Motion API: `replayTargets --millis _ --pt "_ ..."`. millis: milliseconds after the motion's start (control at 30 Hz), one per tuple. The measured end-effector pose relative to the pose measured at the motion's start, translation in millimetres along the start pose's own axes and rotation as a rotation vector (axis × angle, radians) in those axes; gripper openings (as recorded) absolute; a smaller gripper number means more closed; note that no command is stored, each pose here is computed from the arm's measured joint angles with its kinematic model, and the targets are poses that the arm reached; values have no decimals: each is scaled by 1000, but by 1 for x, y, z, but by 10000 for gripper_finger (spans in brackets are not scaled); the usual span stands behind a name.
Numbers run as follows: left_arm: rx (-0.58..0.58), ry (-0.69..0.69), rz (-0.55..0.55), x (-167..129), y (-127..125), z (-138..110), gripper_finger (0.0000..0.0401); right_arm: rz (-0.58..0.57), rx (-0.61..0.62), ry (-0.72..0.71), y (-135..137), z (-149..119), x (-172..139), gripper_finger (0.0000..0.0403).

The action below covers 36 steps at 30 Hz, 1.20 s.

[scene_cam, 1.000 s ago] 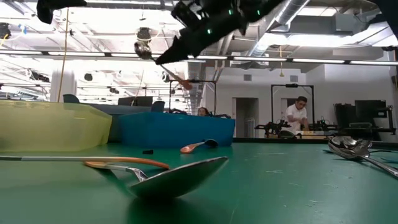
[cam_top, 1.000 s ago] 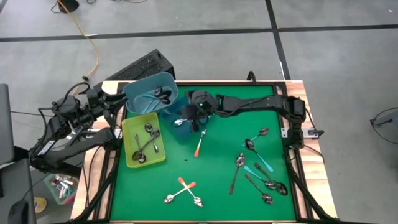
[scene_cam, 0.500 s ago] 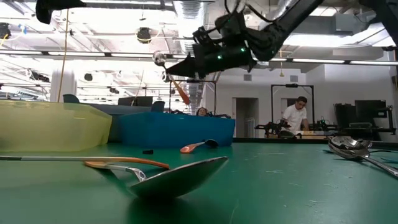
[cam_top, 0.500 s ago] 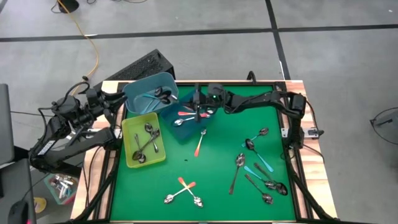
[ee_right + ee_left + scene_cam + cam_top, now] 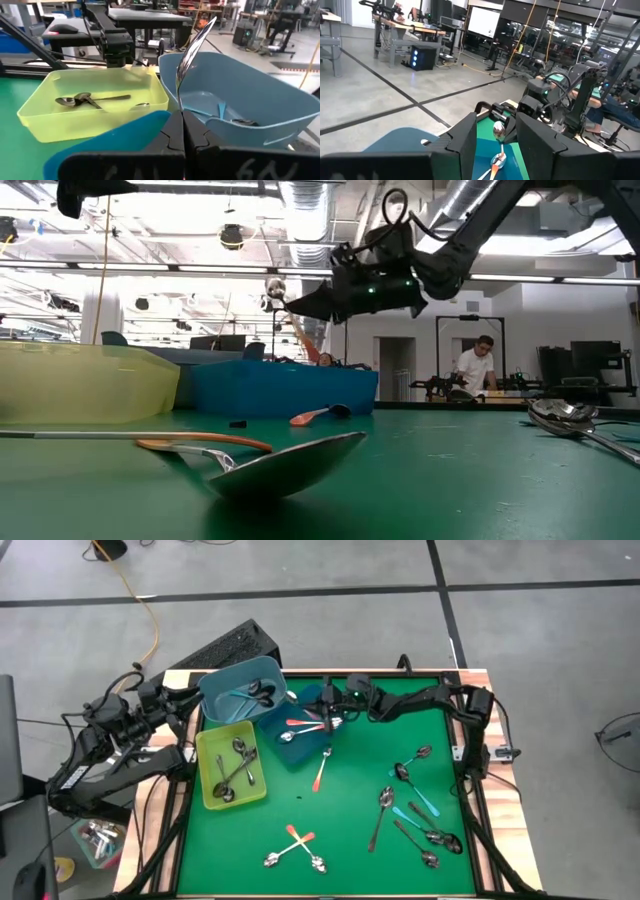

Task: Sort silverware by color (type)
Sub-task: Put the orange spoon into the blue bin

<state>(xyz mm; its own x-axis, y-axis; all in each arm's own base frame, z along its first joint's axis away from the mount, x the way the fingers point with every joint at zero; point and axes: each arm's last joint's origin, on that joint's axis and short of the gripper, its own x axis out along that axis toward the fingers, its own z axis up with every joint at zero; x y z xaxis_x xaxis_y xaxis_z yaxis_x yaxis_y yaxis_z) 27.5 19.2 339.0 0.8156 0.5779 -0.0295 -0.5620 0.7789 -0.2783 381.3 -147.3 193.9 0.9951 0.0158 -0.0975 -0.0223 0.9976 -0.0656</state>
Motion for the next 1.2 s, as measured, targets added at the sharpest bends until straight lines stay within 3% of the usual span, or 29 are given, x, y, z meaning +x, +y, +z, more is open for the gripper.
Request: replayTargets --millis 233,533,900,1000,1200 --pt "18 -6 18 0 1 0 122 40 -7 3 -1 -15 7 0" --pt "44 -11 40 0 1 0 122 45 77 43 -9 -43 13 1" --pt "86 -14 55 0 2 0 122 34 115 13 -14 -38 15 5" --pt "93 -15 65 0 2 1 122 29 143 27 -17 -37 16 22" --pt "127 -14 65 0 2 1 122 21 157 43 -20 -36 17 92"
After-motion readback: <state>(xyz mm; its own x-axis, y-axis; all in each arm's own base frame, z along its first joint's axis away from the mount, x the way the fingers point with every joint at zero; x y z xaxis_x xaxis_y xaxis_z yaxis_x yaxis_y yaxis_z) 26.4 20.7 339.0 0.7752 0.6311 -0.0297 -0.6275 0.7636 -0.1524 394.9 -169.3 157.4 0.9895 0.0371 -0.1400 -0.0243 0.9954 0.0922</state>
